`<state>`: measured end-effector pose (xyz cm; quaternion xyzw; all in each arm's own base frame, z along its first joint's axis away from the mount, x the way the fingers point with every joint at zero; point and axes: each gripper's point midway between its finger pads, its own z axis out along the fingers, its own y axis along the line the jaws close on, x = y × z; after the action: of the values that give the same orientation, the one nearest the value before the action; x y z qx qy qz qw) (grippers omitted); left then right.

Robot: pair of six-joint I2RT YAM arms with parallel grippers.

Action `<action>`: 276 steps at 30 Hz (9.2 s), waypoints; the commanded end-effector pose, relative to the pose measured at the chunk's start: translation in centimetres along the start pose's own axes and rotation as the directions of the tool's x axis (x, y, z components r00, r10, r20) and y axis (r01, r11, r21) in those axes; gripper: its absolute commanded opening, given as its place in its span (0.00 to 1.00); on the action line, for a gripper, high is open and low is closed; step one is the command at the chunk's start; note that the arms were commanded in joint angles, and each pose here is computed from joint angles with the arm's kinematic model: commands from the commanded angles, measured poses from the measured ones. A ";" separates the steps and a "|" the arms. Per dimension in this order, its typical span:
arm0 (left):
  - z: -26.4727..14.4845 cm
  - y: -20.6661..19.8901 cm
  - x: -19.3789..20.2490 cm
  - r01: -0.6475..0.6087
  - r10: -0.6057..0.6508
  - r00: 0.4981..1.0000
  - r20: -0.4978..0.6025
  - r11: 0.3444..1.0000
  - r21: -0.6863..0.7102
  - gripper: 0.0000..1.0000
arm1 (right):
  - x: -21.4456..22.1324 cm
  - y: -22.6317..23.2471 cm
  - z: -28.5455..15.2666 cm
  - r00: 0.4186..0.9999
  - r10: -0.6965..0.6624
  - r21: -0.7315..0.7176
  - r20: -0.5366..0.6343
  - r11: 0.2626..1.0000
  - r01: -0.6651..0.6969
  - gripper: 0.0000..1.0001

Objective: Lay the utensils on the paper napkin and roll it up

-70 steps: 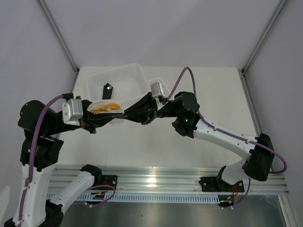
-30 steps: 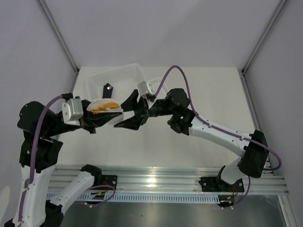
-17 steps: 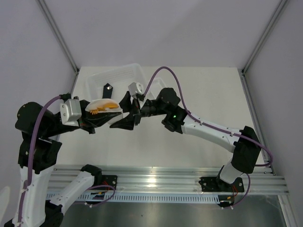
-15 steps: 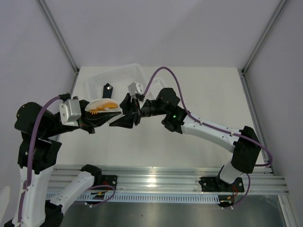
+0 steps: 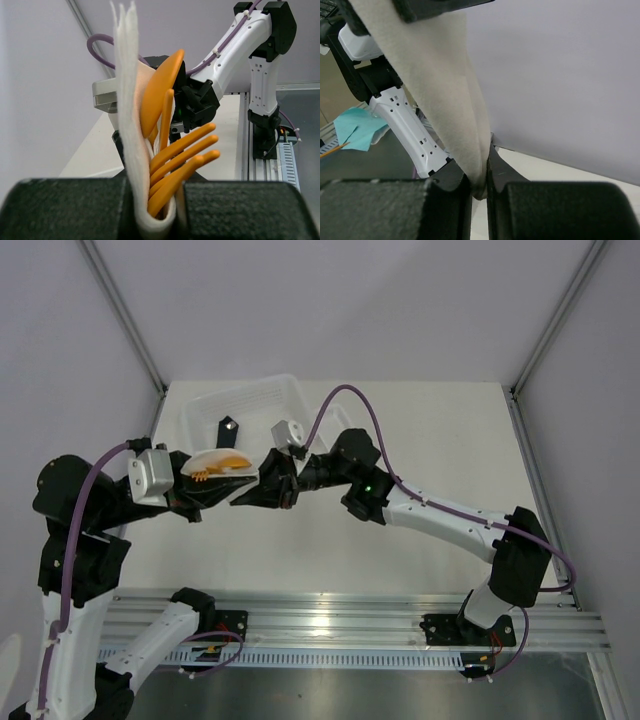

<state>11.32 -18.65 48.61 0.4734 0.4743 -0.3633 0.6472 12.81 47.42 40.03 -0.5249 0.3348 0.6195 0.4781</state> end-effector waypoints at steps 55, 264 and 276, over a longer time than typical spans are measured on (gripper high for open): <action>-0.3 -0.4 1.0 -0.028 0.028 1.000 -0.013 1.000 0.004 0.01 | -7.4 2.0 -1.9 0.994 -0.054 -0.004 0.098 0.998 0.055 0.00; 3.6 30.9 21.8 0.621 -0.655 0.748 -0.109 0.748 -0.233 0.01 | 3.9 -29.8 -9.6 0.856 0.404 0.279 0.323 0.824 -0.494 0.28; -1.1 34.6 29.6 0.572 -0.740 0.660 -0.128 0.605 -0.554 0.01 | 6.8 -33.5 -17.0 0.868 0.405 0.562 0.286 0.663 -0.494 0.63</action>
<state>49.96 -10.16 32.09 0.1775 0.7568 -0.4165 0.4714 49.23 46.93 27.27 -0.1918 0.6174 0.6407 0.4142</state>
